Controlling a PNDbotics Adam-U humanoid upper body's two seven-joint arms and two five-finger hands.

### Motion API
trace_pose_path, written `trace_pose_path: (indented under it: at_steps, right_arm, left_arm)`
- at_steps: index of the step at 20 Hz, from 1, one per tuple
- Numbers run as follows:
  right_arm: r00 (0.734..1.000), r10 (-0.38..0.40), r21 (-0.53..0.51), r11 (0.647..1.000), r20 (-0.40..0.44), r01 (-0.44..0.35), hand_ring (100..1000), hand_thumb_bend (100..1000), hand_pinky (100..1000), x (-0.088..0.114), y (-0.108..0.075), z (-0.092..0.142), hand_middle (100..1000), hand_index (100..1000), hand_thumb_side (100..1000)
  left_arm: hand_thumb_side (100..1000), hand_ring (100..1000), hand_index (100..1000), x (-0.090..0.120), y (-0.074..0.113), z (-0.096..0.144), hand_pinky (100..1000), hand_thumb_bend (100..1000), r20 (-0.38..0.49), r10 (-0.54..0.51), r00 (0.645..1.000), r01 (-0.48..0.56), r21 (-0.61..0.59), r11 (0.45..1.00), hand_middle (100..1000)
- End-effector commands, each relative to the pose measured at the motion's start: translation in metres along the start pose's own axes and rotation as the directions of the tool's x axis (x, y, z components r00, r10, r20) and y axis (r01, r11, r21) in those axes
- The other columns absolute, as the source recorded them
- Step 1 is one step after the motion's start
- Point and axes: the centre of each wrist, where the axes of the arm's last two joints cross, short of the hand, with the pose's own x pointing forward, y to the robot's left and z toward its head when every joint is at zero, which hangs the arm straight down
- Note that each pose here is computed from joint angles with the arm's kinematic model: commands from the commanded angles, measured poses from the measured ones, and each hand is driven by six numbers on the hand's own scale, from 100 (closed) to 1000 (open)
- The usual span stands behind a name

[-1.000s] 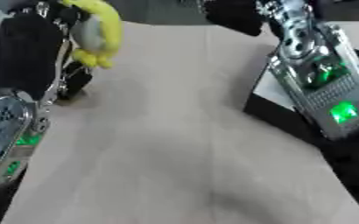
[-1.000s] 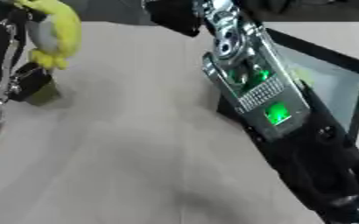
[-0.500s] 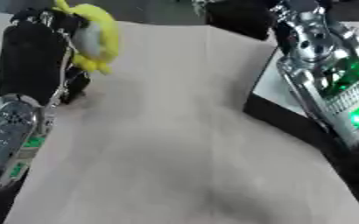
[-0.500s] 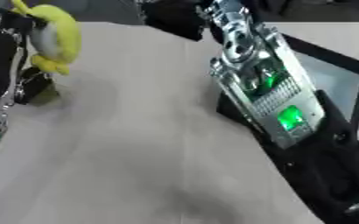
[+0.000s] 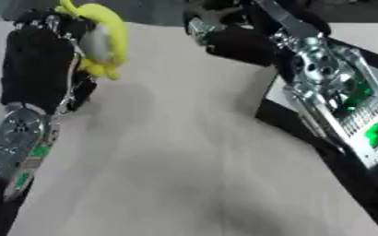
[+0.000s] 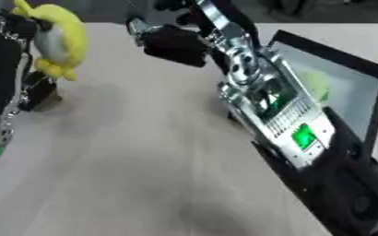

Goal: Pick up the objects with one hand, pass them to the other hand, and then place them into the box on the other side of the table.

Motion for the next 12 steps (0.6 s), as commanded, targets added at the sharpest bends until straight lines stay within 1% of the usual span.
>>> trace_pose_path:
  at_steps: [1, 4, 8, 12]
  right_arm:
    - [1.000, -0.022, 0.003, 1.000, 0.019, 0.022, 896, 287, 779, 0.009, 0.000, 0.005, 860, 757, 375]
    - [0.999, -0.033, 0.012, 0.999, 0.034, 0.033, 901, 298, 780, 0.011, 0.001, 0.008, 863, 764, 367]
    - [0.998, -0.044, 0.016, 0.999, 0.050, 0.043, 906, 313, 780, 0.009, -0.004, 0.014, 867, 771, 355]
    - [0.996, -0.066, 0.038, 0.997, 0.058, 0.064, 911, 320, 782, 0.007, -0.002, 0.015, 870, 778, 354]
  left_arm:
    - [100, 458, 432, 0.001, 0.001, -0.002, 559, 197, 0.006, -0.010, 1.000, 0.010, 0.031, 0.999, 221]
    - [100, 455, 431, 0.003, -0.003, -0.001, 556, 188, 0.002, -0.011, 1.000, 0.011, 0.040, 0.999, 212]
    - [100, 453, 430, 0.006, -0.010, 0.000, 551, 178, -0.012, -0.025, 1.000, 0.026, 0.055, 0.998, 200]
    - [100, 449, 430, 0.011, -0.018, 0.001, 548, 150, -0.028, -0.023, 0.999, 0.025, 0.065, 0.998, 191]
